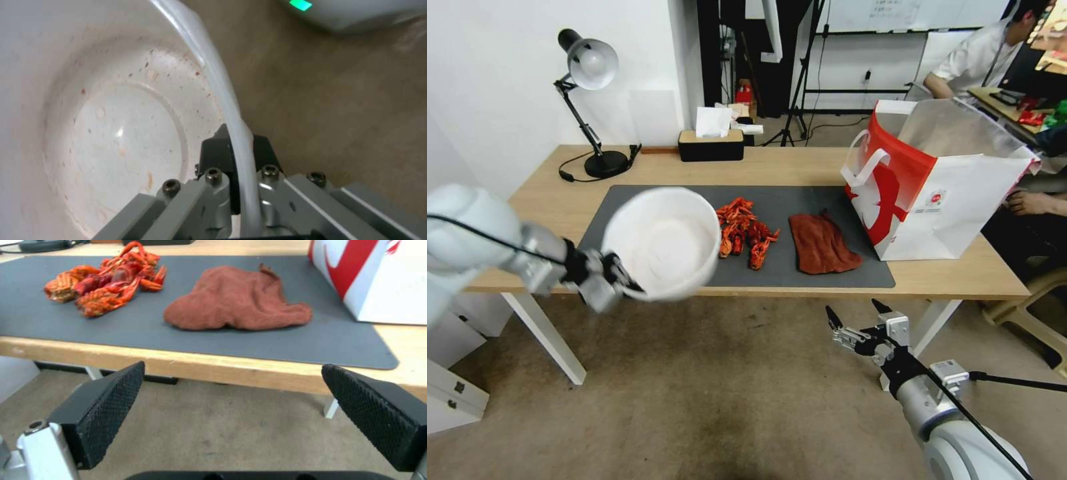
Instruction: Sweep shrimp from table into container with towel, then put container into takeout bag.
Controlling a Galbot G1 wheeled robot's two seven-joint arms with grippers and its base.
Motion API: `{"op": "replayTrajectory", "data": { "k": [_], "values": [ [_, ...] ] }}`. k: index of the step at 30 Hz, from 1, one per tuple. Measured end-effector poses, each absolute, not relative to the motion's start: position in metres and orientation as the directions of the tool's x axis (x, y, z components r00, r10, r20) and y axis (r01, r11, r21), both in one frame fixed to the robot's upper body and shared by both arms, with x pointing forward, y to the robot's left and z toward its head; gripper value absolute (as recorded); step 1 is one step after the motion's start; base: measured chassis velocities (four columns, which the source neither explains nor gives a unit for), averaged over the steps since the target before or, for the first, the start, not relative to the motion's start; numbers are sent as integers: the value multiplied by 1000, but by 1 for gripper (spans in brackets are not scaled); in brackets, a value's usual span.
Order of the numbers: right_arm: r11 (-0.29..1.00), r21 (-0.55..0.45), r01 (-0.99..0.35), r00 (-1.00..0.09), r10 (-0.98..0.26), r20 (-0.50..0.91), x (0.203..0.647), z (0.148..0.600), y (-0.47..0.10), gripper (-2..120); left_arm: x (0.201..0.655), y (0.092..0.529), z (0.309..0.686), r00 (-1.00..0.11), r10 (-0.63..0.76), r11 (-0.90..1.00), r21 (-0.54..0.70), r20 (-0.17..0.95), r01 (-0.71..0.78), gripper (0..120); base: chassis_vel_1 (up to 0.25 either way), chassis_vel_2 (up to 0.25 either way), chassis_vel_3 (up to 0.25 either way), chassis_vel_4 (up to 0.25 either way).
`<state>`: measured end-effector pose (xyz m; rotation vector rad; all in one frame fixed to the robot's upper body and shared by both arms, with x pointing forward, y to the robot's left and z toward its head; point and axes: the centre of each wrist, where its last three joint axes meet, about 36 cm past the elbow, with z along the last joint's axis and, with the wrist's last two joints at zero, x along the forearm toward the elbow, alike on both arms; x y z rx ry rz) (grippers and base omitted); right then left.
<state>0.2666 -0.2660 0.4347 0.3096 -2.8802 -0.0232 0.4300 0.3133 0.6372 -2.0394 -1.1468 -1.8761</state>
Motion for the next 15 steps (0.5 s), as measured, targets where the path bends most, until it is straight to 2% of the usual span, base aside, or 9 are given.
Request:
{"op": "replayTrajectory", "data": {
  "k": [2,4,6,8,14,15],
  "values": [
    [980,41,-193,-953,-197,231,268,438,-270,100,410,296,627,13,372,-776,304,928,552,0,0,0,0,0],
    [981,39,-189,-954,-193,229,269,438,-271,100,406,293,623,28,358,-792,288,933,539,0,0,0,0,0],
    [984,37,-177,-958,-181,222,269,441,-274,100,396,284,602,70,323,-831,248,944,498,0,0,0,0,0],
    [984,37,-175,-959,-179,220,268,442,-274,100,394,282,596,79,317,-838,240,945,490,0,0,0,0,0],
    [985,49,-166,-964,-173,204,265,449,-270,100,401,272,526,104,288,-839,199,952,506,0,0,0,0,0],
    [985,49,-166,-964,-173,204,265,449,-270,100,401,272,526,104,288,-839,199,952,506,0,0,0,0,0]
  ]
}}
